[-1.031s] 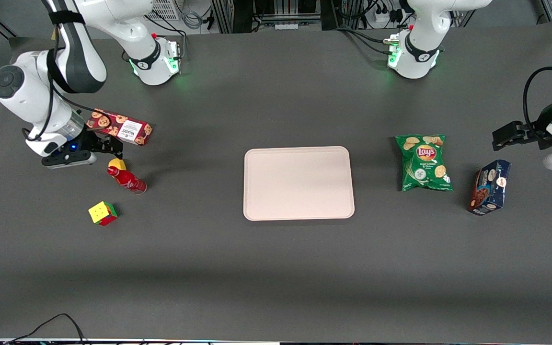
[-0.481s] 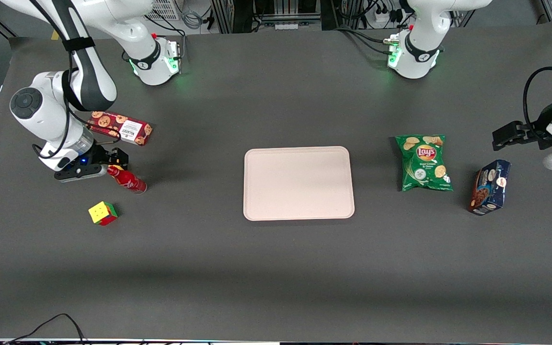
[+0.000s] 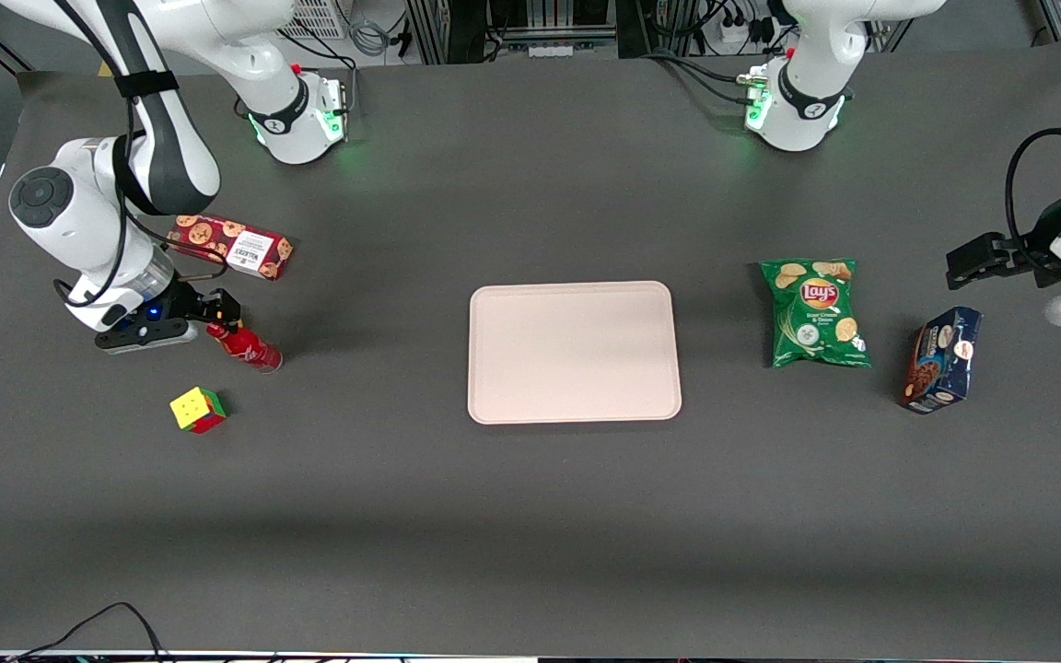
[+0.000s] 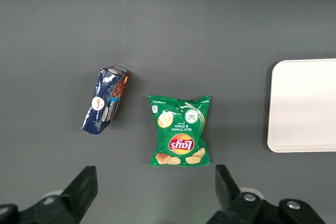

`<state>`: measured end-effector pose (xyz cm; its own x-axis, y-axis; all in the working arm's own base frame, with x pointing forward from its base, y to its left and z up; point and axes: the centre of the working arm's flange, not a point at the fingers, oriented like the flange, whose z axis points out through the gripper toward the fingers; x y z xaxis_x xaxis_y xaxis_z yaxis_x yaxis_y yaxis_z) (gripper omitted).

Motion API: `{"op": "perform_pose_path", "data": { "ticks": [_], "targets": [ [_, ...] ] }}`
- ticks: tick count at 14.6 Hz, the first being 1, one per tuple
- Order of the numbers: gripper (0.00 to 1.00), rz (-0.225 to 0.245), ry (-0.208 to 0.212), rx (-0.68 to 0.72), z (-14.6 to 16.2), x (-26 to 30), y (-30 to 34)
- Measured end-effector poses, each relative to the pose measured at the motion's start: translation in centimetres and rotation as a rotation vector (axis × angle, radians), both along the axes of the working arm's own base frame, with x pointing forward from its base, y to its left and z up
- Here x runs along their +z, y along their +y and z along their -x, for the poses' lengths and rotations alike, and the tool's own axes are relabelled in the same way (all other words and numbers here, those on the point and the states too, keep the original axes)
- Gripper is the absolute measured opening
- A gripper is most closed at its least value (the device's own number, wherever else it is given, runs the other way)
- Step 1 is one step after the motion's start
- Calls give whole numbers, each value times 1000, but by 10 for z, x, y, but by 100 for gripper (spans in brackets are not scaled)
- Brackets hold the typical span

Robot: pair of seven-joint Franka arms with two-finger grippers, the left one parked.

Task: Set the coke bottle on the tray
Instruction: 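Close the right gripper around the red bottle's cap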

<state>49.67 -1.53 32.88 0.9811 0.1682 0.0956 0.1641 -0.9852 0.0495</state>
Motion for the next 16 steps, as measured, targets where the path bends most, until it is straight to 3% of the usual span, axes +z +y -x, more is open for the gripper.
{"op": "perform_pose_path", "data": {
  "ticks": [9, 10, 12, 15, 16],
  "targets": [
    [78, -1, 30, -8, 0, -10, 0],
    [68, -5, 33, -12, 1, -10, -1],
    [64, -10, 34, -17, 1, -10, 0],
    [33, -14, 32, -21, 0, -9, 0],
    [32, -14, 33, -21, 0, -9, 0]
  ]
}}
